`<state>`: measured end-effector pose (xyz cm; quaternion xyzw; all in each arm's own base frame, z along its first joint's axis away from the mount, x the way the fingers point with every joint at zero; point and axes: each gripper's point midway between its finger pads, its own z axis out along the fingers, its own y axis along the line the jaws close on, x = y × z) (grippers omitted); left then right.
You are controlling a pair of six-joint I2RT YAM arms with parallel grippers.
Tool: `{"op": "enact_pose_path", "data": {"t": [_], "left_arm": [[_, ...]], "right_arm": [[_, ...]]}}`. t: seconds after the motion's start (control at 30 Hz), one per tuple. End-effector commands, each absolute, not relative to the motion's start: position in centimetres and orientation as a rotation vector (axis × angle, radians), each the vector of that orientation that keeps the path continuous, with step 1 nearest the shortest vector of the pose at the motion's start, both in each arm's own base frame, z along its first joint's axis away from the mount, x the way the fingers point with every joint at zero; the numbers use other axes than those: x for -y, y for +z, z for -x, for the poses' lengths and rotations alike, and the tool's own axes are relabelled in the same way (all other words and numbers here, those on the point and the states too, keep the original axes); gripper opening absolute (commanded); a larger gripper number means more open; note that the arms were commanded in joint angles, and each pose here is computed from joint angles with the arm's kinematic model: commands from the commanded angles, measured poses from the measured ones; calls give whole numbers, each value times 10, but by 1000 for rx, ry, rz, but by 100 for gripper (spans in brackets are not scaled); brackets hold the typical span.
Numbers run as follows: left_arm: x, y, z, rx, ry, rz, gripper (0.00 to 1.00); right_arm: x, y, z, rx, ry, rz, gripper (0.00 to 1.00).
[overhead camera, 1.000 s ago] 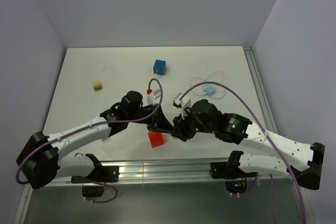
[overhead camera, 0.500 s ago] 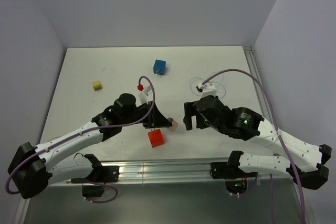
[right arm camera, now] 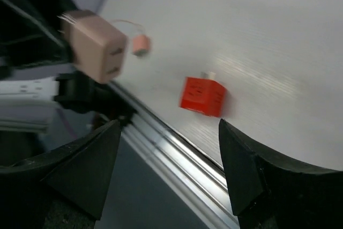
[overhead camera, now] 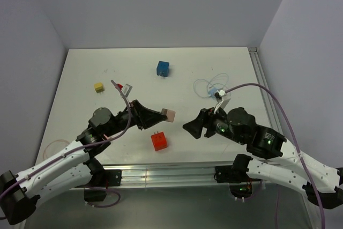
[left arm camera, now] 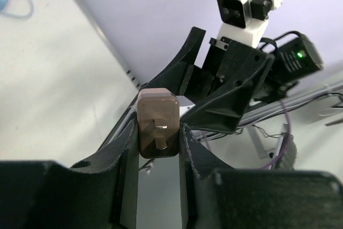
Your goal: Insert the plug
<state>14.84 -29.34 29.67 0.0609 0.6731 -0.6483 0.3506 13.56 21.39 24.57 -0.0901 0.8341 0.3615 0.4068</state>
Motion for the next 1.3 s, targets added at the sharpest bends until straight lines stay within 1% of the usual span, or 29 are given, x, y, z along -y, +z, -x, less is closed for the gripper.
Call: {"op": "enact_pose_path", "data": {"t": [0.0,0.03,0.2,0.3,0.33,0.4,0.6,0.8,0.87,0.9,0.93,0.97,1.0,1.03,1.07,1.13,1.17,1.2,1.23,1.27], "left_arm": [[283,336,-139,-1542,-1804,-127,0],[279,346,-134,-1482,-1853,-119,0],[270,364,-121,-1375,-1972,-104,0],[268,369,-116,-1361,-2000,-108,0],[267,369,-114,-1355,-2008,-111,0],[264,371,-113,-1343,-2021,-96,0],[260,372,-110,-1337,-2025,-95,0],[260,369,-108,-1337,-2042,-92,0],[260,368,-109,-1338,-2043,-89,0],[262,366,-109,-1345,-2044,-92,0],[263,367,-109,-1349,-2045,-102,0],[266,361,-111,-1389,-2033,-95,0],[269,354,-114,-1429,-1997,-100,8],[269,358,-123,-1459,-1943,-65,40],[273,329,-134,-1632,-1844,1,56],[260,326,-153,-1665,-1670,90,85],[252,321,-163,-1684,-1589,151,89],[239,291,-167,-1810,-1458,226,91],[223,290,-180,-1800,-1355,324,95],[213,280,-184,-1826,-1282,374,96]], "right_arm": [[-256,323,-124,-1796,1303,320,80],[-262,330,-113,-1777,1381,379,80],[-285,363,-108,-1675,1545,450,79],[-297,370,-109,-1684,1592,470,74],[-300,376,-109,-1659,1609,479,70],[-305,378,-113,-1655,1617,475,67],[-310,380,-114,-1620,1650,469,52],[-310,390,-113,-1583,1682,470,51],[-314,388,-114,-1599,1685,480,44],[-315,390,-114,-1594,1689,483,38],[-316,390,-115,-1598,1688,482,22],[-317,388,-119,-1607,1675,470,10],[-317,385,-121,-1638,1648,463,0],[-315,382,-127,-1659,1613,439,0],[-312,374,-137,-1711,1538,387,0],[-308,361,-144,-1780,1451,373,0],[-308,362,-149,-1808,1410,371,0],[-302,340,-155,-1908,1310,374,0],[-304,326,-160,-1976,1255,375,0],[-298,316,-161,-2055,1185,373,0]]}}
